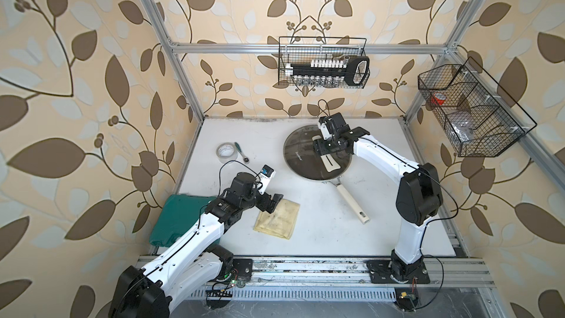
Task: Wipe the pot lid with a cloth
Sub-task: Pick up the pot lid from the cooking pot.
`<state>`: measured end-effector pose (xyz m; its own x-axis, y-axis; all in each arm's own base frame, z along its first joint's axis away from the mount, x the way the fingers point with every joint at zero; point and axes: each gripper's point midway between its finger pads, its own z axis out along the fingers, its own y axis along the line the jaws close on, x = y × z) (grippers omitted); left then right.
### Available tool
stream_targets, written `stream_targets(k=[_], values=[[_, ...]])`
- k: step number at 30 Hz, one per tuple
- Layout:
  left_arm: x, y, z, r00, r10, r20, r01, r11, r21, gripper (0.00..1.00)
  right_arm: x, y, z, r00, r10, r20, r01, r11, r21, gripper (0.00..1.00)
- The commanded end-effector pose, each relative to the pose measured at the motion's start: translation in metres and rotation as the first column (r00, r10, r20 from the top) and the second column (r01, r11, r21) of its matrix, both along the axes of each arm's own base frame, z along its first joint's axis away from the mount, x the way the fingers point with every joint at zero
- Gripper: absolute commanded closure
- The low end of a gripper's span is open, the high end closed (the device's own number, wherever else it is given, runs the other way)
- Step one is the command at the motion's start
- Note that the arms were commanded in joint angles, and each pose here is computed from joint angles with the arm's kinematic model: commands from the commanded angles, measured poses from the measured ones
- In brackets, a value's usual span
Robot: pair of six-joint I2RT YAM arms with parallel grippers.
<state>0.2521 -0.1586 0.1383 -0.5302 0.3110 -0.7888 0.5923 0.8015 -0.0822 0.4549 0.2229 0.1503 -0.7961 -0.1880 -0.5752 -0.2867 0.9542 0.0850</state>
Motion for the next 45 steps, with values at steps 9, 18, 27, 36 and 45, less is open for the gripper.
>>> stream_targets(k=[9, 18, 27, 36, 45], values=[[0.004, -0.003, 0.0, 1.0, -0.006, 0.02, 0.006, 1.0, 0.008, 0.01, -0.005, 0.002, -0.02, 0.996, 0.008, -0.091, -0.01, 1.0, -0.028, 0.4], [0.006, -0.003, -0.003, 1.0, -0.005, 0.018, 0.004, 1.0, 0.011, 0.01, -0.013, -0.001, -0.027, 0.99, 0.02, -0.141, -0.037, 0.992, -0.121, 0.34], [0.006, -0.003, -0.004, 1.0, -0.003, 0.019, 0.003, 1.0, 0.012, 0.01, -0.021, 0.001, -0.037, 0.978, 0.013, -0.21, -0.043, 0.99, -0.135, 0.55], [0.007, -0.004, -0.004, 1.0, -0.006, 0.024, 0.006, 1.0, 0.014, 0.01, -0.013, 0.001, -0.033, 0.98, -0.025, -0.195, 0.0, 0.992, -0.125, 1.0], [0.009, -0.006, -0.005, 1.0, -0.017, 0.024, 0.017, 1.0, 0.018, 0.01, 0.006, 0.003, 0.035, 0.998, -0.068, -0.003, 0.068, 0.996, 0.055, 1.0]])
